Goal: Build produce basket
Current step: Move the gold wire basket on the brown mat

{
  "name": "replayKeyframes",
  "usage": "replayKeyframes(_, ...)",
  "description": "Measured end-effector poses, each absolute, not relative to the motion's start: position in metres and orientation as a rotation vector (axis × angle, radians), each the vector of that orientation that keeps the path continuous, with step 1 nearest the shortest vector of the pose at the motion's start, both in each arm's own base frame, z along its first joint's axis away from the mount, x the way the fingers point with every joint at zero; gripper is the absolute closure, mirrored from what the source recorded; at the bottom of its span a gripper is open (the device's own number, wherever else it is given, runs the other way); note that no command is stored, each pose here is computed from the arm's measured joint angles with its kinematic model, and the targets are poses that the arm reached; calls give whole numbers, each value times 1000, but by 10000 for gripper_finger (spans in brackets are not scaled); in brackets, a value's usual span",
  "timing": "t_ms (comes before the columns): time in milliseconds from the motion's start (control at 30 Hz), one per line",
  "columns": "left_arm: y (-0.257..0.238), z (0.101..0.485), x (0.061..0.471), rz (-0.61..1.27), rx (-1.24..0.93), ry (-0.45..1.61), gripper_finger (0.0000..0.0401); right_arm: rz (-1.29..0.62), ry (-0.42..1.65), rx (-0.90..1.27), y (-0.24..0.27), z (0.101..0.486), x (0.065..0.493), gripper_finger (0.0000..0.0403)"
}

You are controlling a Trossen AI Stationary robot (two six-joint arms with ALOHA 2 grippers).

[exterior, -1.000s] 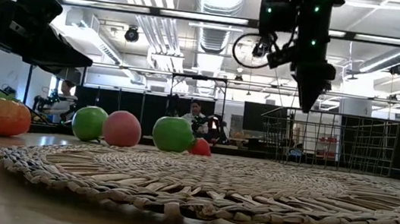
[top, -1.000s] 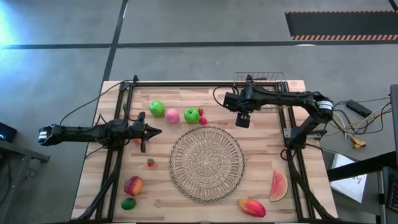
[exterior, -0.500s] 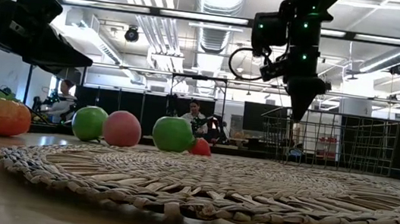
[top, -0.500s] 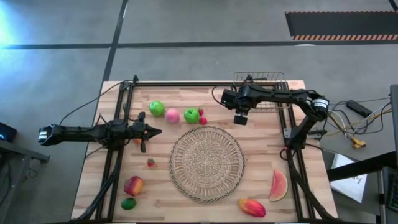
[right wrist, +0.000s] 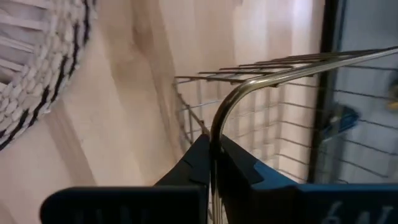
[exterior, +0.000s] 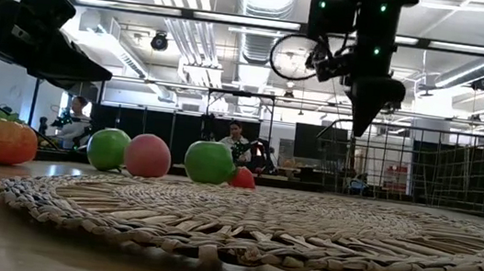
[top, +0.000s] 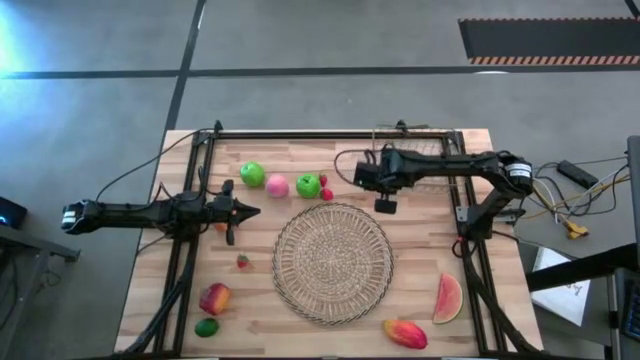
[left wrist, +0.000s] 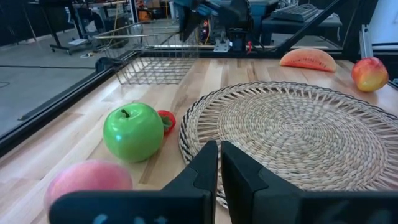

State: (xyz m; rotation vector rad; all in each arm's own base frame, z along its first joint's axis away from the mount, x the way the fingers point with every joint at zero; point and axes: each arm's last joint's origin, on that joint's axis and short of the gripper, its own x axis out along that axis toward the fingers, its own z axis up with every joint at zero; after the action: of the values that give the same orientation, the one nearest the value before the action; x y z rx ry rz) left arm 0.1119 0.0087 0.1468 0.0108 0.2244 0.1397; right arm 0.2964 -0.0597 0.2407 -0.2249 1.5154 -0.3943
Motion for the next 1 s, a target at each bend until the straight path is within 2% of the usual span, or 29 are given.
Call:
replayKeyframes(133,9,147,112,140,11,225,398,-404,1497,-356,-29,246,300,392)
replayKeyframes(267,9,147,112,140,11,224,398,-388,1449,-381,-1,259,303,392)
replayKeyframes(600,9,147,112,140,11,225,398,-384,1235,-539,74,301,305,392)
replayKeyframes(1000,9,147,112,140,11,226,398,-368,1051,-745,166,296,332,391)
